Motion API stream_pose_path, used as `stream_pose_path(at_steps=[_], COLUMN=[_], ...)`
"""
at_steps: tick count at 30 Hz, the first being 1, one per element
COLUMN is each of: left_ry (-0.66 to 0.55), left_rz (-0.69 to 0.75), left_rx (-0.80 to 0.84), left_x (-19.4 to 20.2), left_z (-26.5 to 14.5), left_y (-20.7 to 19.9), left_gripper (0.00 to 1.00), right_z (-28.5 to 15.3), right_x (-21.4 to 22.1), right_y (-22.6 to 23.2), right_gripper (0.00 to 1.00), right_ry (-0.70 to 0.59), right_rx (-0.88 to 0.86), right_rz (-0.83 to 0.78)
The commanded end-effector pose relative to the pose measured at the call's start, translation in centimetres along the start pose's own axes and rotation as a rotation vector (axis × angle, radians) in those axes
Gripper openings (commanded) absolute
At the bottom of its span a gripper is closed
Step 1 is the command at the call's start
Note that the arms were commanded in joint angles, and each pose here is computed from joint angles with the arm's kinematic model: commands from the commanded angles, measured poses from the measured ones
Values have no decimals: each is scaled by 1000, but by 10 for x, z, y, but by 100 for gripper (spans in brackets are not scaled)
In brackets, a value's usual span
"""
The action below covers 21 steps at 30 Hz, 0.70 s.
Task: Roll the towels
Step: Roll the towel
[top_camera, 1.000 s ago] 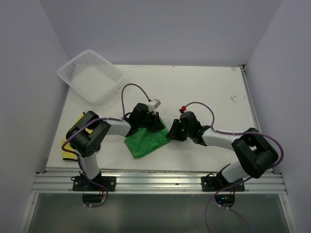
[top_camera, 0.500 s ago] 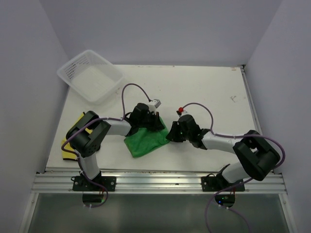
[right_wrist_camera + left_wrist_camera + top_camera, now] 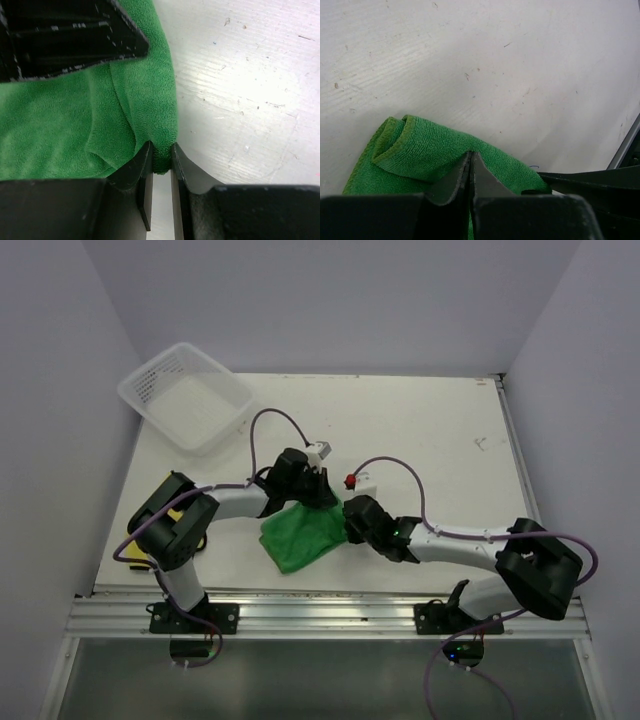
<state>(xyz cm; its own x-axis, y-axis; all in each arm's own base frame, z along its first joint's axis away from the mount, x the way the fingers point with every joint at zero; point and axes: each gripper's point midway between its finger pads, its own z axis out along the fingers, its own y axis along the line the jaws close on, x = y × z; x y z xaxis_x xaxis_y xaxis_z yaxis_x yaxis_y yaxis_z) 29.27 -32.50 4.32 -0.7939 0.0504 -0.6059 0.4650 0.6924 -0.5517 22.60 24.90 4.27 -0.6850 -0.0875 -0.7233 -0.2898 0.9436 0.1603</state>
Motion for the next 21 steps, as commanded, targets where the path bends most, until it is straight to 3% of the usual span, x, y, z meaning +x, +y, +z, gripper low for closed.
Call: stream_pose_path(at_steps=[1, 21], left_ry=[-88, -143], left_rz=[7, -7], left_rx=[-24, -18], left_x=[-36, -53], left_z=[-13, -41], left_y=[-8, -15], left_gripper=[4, 4], right_z=[-4, -12], right_x=[-6, 2], right_y=[-18, 26], right_gripper=[0, 0], right_ry=[-27, -96], right_rx=[141, 322], right_rz=[-102, -481])
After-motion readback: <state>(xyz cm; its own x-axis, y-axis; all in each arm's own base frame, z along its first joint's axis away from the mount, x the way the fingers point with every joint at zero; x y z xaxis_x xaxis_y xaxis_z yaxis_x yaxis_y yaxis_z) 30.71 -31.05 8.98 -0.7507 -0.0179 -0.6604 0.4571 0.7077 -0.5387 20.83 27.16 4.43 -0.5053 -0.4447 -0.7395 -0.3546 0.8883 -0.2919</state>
